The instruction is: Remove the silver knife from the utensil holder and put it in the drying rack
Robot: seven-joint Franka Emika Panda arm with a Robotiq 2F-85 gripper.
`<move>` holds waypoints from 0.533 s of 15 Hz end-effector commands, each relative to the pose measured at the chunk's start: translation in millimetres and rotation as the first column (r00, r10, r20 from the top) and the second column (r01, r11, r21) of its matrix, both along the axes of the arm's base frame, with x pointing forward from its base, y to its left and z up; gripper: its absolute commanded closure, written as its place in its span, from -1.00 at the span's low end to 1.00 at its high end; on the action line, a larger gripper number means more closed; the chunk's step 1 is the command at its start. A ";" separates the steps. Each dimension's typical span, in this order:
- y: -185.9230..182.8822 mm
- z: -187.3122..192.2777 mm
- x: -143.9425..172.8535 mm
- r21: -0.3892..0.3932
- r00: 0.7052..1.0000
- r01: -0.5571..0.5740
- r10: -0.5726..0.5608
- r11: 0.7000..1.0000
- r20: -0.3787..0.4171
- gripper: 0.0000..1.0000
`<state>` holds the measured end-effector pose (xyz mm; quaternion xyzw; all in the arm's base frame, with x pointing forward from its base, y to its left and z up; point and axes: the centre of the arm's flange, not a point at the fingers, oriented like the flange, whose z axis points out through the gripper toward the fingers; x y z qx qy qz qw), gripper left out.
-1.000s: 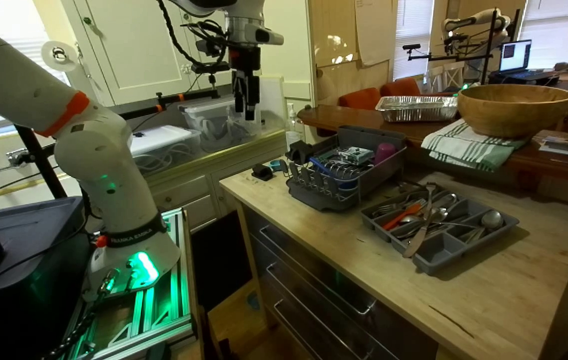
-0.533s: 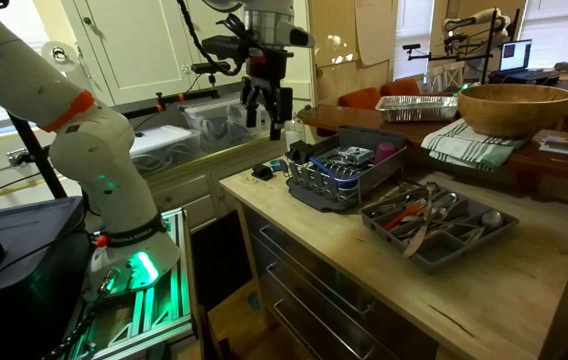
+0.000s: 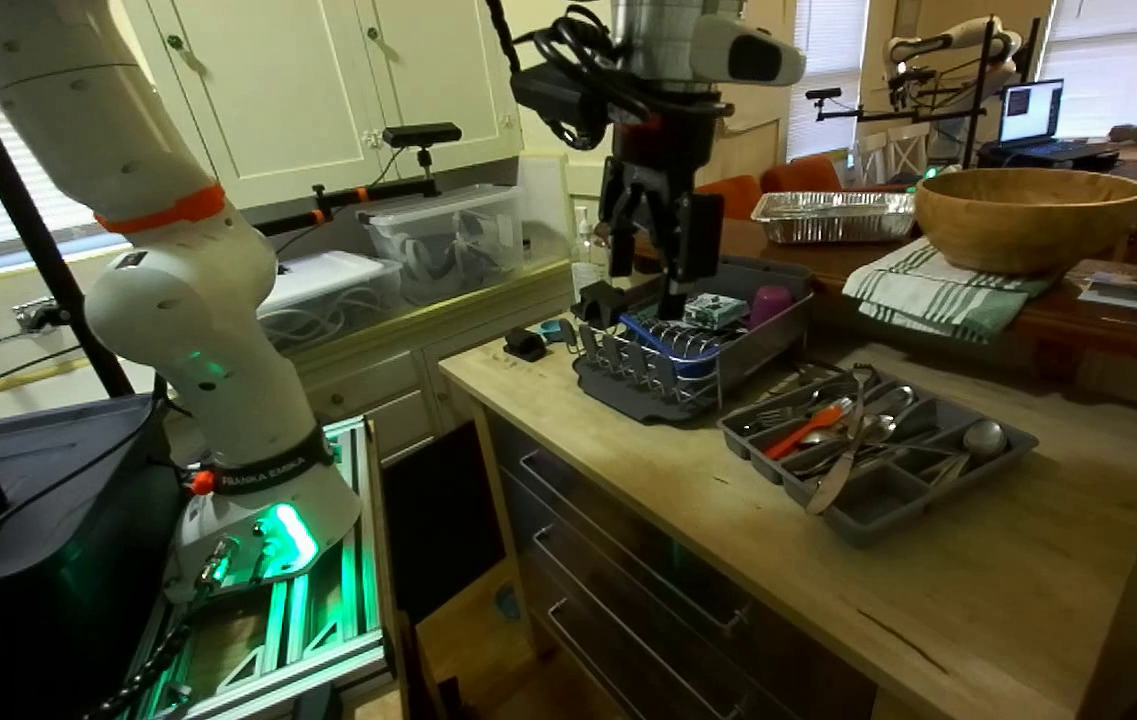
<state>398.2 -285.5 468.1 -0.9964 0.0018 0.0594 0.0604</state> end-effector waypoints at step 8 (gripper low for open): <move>-21.3 -12.6 31.3 -0.041 0.996 -0.083 0.084 0.996 0.004 -1.00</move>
